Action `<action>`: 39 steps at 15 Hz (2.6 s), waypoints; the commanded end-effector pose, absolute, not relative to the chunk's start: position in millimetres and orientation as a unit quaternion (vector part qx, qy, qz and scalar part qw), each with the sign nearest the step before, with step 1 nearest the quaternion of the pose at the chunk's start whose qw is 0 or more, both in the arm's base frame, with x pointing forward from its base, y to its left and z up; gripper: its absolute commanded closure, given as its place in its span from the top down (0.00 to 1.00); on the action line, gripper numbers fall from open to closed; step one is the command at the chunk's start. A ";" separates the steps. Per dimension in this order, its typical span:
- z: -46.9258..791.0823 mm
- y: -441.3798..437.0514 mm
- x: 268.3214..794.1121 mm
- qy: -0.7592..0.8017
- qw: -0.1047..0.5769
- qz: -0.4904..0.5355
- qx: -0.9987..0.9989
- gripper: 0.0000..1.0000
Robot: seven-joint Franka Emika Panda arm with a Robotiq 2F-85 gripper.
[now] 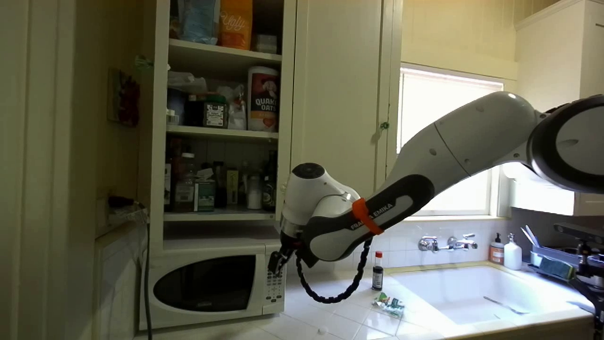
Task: Open the door of the microwave, then remove the blue bowl from the microwave
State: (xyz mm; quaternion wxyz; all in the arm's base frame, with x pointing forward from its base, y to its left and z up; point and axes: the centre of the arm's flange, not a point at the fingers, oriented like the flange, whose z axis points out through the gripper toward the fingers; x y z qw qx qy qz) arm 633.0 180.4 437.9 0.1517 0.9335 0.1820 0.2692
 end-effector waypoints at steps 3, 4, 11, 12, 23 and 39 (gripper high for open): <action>415.6 209.5 673.2 0.188 0.156 0.278 0.929 1.00; 406.5 212.6 682.1 0.184 0.157 0.279 0.929 1.00; 388.3 218.6 686.6 0.201 0.177 0.257 0.928 1.00; 387.9 224.1 690.9 0.170 0.171 0.282 0.929 1.00; 356.0 266.9 748.1 -0.085 0.160 0.383 0.906 1.00; 340.0 240.2 766.6 -0.274 0.217 0.372 0.860 1.00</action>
